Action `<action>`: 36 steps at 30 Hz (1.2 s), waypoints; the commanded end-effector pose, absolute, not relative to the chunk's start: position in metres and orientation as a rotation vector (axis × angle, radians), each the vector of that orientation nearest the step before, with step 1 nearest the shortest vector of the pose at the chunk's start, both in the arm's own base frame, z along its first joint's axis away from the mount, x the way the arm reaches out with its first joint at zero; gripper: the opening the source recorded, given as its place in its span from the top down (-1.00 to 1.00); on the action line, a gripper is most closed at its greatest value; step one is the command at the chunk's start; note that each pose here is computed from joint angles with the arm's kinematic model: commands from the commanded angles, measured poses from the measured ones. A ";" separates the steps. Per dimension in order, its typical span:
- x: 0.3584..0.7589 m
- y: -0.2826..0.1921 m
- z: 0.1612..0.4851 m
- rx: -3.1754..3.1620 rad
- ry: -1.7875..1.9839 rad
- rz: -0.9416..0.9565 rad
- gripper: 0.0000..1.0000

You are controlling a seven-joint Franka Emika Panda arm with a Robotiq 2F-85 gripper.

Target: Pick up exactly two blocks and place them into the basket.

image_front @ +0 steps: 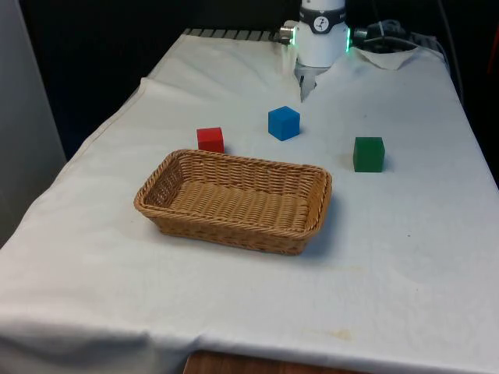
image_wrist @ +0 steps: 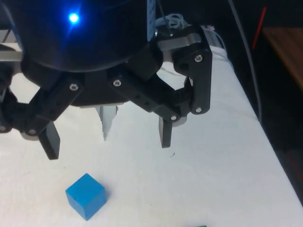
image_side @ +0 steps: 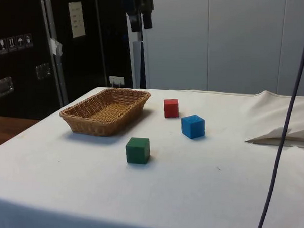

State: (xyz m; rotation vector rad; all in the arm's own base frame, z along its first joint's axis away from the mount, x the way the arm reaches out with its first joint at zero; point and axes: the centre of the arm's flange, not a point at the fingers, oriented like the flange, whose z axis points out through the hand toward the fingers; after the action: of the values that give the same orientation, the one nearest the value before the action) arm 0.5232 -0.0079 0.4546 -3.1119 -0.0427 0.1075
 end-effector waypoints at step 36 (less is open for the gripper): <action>0.450 -0.002 0.358 -3.160 0.070 0.051 -1.00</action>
State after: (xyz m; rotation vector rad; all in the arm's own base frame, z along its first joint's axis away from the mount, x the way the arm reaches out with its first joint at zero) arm 0.4524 -0.0013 0.3578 -3.1545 0.0663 0.0723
